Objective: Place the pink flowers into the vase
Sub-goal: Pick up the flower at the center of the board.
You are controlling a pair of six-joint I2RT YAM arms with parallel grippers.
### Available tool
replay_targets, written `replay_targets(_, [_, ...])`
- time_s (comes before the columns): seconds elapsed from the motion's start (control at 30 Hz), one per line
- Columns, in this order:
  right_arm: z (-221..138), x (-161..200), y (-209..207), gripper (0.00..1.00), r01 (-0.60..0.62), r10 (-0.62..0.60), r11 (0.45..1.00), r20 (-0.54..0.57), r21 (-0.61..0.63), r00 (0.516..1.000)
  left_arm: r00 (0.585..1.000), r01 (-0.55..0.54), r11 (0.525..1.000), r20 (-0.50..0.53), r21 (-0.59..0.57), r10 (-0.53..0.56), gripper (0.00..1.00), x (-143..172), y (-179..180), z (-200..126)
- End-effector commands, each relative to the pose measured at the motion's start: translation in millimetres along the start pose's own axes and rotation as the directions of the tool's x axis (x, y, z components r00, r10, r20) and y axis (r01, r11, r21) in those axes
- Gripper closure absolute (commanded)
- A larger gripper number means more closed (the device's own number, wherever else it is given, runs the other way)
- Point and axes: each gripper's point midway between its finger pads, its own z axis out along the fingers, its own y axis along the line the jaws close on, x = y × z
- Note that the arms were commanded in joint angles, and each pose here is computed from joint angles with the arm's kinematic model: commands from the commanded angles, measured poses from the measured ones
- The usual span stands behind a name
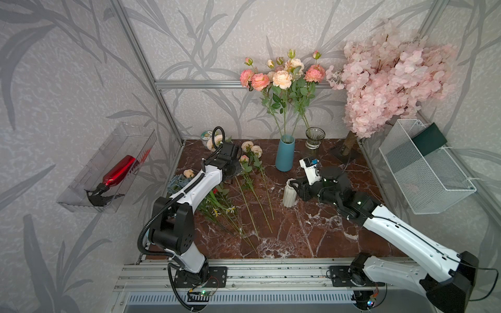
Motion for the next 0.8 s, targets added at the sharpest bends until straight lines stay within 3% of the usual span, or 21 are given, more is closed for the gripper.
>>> replay_targets(0.0, [-3.4,-16.3,17.9,0.62,-0.031,0.031,0.996,-0.003,-0.083,1.000,0.999,-0.039,0.991,0.033,0.128,0.035,0.98,-7.1,-18.7,-33.7])
replay_targets(0.17, [-8.5,-34.0,53.0,0.62,-0.054,0.059,0.962,0.011,-0.267,0.998,0.991,-0.118,0.952,0.089,0.281,0.096,0.99,-6.8,-32.0,-78.5])
replay_targets(0.3, [-15.9,-53.1,81.7,0.62,-0.078,0.095,0.907,0.021,-0.413,0.995,0.983,-0.181,0.866,0.119,0.466,0.142,0.99,-2.4,-55.4,-116.0])
replay_targets(0.57, [-13.9,-88.0,114.8,0.62,-0.114,0.162,0.805,0.030,-0.582,0.986,0.975,-0.218,0.610,0.140,0.762,0.173,0.99,5.5,-98.8,-179.8])
replay_targets(0.67, [-9.5,-96.4,117.8,0.62,-0.114,0.174,0.792,0.043,-0.600,0.984,0.978,-0.202,0.510,0.144,0.836,0.152,0.99,5.7,-107.5,-198.6])
replay_targets(0.77, [-4.1,-102.5,117.1,0.63,-0.103,0.173,0.799,0.062,-0.593,0.983,0.981,-0.184,0.446,0.137,0.876,0.134,1.00,5.5,-107.6,-211.2])
